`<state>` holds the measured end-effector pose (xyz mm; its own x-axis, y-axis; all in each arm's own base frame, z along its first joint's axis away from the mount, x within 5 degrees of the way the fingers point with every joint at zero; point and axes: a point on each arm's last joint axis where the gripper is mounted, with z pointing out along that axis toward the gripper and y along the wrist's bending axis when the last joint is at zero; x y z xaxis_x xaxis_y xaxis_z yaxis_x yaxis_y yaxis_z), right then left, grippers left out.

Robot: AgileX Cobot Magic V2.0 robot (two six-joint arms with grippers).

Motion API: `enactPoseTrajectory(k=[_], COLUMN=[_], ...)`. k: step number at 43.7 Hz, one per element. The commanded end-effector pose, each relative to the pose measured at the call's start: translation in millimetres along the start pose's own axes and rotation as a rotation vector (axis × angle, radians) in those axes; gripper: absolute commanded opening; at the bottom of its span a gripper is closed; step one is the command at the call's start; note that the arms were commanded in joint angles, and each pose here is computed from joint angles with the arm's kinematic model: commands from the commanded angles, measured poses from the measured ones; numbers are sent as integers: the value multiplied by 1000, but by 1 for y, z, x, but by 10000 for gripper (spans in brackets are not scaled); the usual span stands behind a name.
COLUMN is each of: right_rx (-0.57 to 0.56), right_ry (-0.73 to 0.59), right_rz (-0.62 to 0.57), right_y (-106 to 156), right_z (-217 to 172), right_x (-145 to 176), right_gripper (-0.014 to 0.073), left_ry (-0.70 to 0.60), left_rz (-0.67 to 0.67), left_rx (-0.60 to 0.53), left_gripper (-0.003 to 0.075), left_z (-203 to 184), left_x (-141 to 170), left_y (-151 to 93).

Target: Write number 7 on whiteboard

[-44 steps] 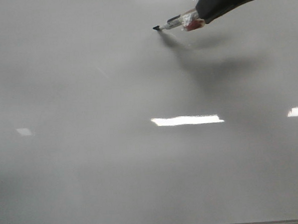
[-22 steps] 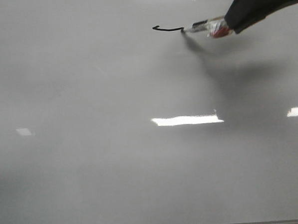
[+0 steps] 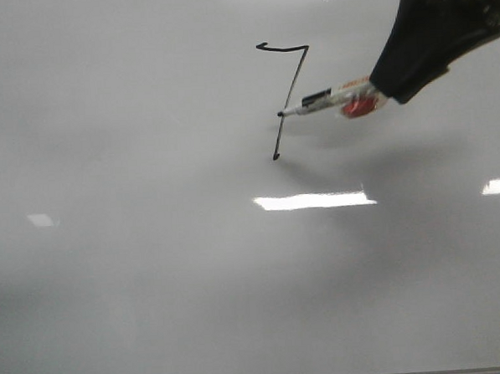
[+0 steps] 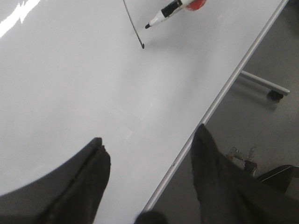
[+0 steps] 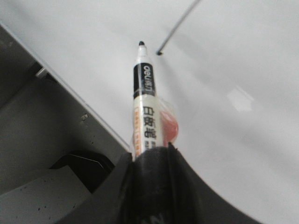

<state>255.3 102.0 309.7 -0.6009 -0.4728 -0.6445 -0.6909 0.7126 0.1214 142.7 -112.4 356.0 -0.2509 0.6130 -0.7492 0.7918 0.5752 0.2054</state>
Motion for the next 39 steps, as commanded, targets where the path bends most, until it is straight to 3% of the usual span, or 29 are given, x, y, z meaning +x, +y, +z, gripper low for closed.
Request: enactPoseTrajectory(k=[1,5,12,24,34,39], right_rx=[-67,-171,-228,-226,-227,-226], right_ry=[-93,-97,-129,-149,-147,-148], right_rz=[-159,-313,-417,-451,-457,-458], right_y=[26,49,72,82,82,82], right_z=[-42,-67,-95,-110,-109,-108], right_x=[-7,2,13,20,21,21], right_gripper=[-67,-67,-67,-67,-67,-67], left_ry=[-95,-92,-105,-147,-135,-129], left_rz=[54,115,183,259,283,292], left_rx=[16,111,278,455,512,519], left_gripper=[395,461,505,504,503,465], left_z=[-8,-5,8,47,75,81], left_x=[-16,-25,-46,-81,-103,-105], left_y=[-2,-10,-25,-47,-59,-61])
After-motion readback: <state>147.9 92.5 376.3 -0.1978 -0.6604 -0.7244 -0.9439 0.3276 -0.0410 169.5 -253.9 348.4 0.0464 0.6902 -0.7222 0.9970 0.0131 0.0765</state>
